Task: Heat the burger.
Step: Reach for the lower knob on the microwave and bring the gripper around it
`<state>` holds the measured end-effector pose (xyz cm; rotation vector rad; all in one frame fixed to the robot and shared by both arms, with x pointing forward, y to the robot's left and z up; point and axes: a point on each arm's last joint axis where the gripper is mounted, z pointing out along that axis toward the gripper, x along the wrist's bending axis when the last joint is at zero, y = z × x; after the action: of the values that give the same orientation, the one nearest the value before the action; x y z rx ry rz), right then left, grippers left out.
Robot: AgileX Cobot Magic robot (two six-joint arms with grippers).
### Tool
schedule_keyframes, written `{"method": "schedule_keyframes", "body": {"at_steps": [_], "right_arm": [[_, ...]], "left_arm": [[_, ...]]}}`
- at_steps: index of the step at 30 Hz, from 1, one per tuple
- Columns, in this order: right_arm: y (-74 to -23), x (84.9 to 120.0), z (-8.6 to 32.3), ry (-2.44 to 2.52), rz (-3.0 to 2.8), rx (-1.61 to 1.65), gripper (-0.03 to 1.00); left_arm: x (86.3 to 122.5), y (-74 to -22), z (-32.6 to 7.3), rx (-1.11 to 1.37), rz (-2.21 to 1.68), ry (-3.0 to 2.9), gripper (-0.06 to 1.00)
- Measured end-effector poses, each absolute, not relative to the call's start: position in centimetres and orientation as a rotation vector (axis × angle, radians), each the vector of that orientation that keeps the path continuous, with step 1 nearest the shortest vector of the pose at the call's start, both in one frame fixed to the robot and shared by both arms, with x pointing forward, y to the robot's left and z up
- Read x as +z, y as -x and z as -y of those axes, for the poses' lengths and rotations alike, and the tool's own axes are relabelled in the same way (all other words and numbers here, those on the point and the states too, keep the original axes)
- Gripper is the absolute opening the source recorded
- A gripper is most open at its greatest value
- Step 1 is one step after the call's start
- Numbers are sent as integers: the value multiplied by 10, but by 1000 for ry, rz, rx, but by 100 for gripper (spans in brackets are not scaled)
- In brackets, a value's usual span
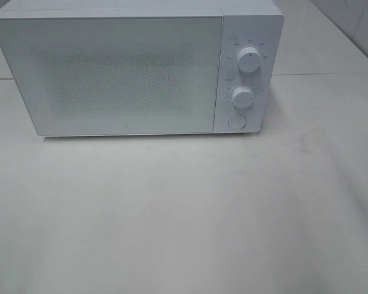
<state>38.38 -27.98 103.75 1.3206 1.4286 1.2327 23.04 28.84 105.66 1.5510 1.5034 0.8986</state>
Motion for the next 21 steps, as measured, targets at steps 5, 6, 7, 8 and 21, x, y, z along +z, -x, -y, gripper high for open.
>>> {"method": "schedule_keyframes", "body": {"at_steps": [5,6,7,8,21], "right_arm": [[-404,1029,277,-1316,-1425,1241,75],[-404,1029,277,-1316,-1425,1241,75],[-413,1027,276,-1298,-1402,1264,75],[-421,1026,274,-1268,-1372,1290,75],[-462,989,270,-1214,-1349,1248,75]], "left_arm": [[1057,-230,-288,899,-1503,-1551,99],[1057,-230,-288,899,-1503,-1551,99],[1057,-230,-288,899,-1503,-1551,99],[1057,-230,-288,899,-1503,-1551,99],[1057,-230,-288,899,-1503,-1551,99]]}}
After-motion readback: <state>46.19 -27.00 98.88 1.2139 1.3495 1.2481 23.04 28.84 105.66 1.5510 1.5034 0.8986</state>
